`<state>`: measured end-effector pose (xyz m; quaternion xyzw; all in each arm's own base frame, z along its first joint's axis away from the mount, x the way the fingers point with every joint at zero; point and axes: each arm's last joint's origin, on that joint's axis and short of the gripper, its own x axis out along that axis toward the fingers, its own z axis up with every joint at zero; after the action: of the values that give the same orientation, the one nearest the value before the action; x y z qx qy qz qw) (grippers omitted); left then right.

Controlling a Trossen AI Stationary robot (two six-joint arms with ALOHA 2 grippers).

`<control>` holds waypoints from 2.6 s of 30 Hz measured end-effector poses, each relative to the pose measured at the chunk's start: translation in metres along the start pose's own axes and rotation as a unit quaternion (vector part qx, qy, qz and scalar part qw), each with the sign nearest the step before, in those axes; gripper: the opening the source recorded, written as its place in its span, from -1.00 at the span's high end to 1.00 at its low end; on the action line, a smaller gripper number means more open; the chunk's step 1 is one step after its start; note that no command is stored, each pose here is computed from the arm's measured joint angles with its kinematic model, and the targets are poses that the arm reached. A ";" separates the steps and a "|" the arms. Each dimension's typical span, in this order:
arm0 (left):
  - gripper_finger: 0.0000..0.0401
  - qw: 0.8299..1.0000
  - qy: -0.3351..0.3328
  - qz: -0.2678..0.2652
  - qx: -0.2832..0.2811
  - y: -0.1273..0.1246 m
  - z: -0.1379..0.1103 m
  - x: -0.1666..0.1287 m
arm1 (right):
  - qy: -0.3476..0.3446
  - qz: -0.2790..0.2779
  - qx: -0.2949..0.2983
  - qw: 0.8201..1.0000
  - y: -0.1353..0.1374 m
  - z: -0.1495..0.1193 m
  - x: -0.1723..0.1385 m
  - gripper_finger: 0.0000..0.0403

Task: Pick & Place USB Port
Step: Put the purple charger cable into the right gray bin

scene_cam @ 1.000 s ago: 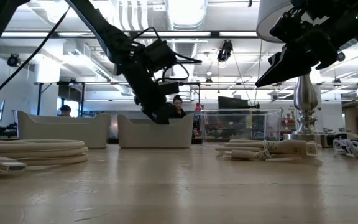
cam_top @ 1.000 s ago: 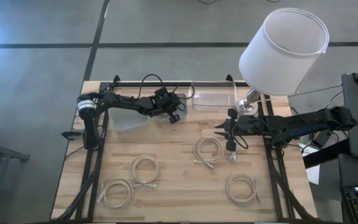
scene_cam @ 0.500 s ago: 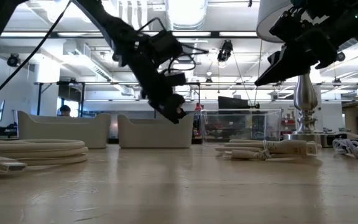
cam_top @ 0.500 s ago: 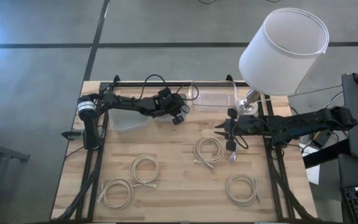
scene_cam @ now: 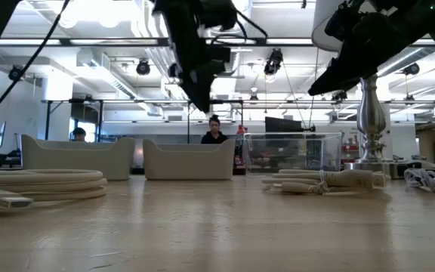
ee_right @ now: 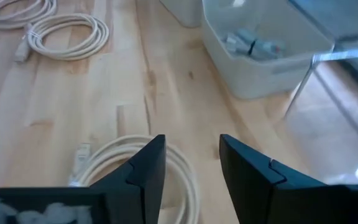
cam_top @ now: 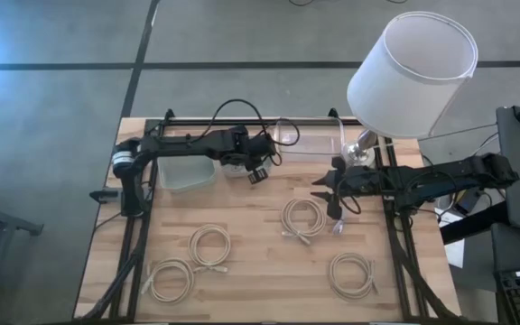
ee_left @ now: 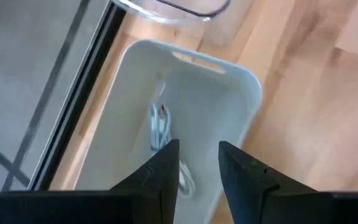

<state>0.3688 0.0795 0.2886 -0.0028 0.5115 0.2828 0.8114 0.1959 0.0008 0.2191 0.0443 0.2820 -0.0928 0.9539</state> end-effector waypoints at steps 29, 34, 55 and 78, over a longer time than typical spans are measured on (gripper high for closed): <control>0.43 0.976 -0.174 0.004 -0.129 -0.040 -0.113 -0.060 | 0.254 -0.129 0.353 0.891 0.023 -0.071 -0.021 0.25; 0.43 0.975 -0.177 -0.021 -0.134 -0.040 -0.119 -0.058 | 0.257 -0.149 0.385 0.874 0.023 -0.075 -0.019 0.26; 0.43 0.970 -0.193 -0.031 -0.146 -0.041 -0.116 -0.059 | 0.293 -0.217 0.387 0.847 0.032 -0.095 0.017 0.32; 0.43 0.972 -0.190 -0.050 -0.129 -0.043 -0.115 -0.058 | 0.160 -0.105 0.285 0.939 0.034 -0.060 0.006 0.86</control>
<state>0.2752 -0.0166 0.2701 -0.0793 0.3064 0.3010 0.8995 0.1759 0.0411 0.1670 0.2993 0.3956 -0.2603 0.8284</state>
